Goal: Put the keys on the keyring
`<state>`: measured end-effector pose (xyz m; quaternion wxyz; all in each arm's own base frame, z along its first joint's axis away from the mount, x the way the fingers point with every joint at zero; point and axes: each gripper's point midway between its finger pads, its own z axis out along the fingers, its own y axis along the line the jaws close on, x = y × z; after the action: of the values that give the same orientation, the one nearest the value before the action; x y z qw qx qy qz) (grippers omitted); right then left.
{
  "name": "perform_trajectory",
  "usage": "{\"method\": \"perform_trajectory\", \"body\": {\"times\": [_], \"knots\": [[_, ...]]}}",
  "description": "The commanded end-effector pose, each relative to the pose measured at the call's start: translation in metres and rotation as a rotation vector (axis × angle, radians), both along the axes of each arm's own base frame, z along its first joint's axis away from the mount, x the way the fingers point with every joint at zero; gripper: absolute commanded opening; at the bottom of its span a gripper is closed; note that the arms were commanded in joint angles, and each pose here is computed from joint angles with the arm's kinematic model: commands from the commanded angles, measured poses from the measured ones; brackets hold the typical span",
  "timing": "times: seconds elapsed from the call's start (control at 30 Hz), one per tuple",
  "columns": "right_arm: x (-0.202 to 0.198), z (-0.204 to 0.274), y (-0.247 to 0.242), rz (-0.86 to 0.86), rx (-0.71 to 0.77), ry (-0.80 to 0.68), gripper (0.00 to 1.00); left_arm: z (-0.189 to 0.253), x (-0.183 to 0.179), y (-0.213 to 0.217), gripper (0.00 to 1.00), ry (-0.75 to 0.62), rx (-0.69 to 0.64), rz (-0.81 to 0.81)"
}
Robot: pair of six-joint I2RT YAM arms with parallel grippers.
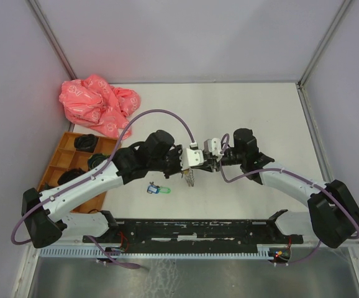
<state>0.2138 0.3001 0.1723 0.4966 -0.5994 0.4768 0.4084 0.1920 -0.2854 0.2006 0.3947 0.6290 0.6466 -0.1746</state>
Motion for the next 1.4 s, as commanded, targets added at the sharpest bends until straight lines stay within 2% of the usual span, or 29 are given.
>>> {"method": "perform_trajectory", "body": {"times": [0.0,0.4,0.87,1.07,1.37], "knots": [[-0.005,0.021,0.003,0.043,0.067,-0.046,0.35,0.025,0.002,-0.012,0.03,-0.066,-0.089,-0.041],[-0.022,0.035,0.0,0.127,0.078,-0.084,0.37,0.021,0.002,-0.015,0.03,-0.049,-0.075,-0.047],[-0.008,0.043,0.0,0.051,0.083,-0.119,0.34,0.019,0.001,-0.019,0.03,-0.037,-0.073,-0.063],[-0.019,0.044,0.004,0.131,0.094,-0.081,0.32,0.022,-0.001,-0.022,0.03,-0.032,-0.087,-0.079],[-0.022,0.043,0.005,0.152,0.095,-0.071,0.29,0.023,-0.001,-0.027,0.03,-0.03,-0.099,-0.093]]}}
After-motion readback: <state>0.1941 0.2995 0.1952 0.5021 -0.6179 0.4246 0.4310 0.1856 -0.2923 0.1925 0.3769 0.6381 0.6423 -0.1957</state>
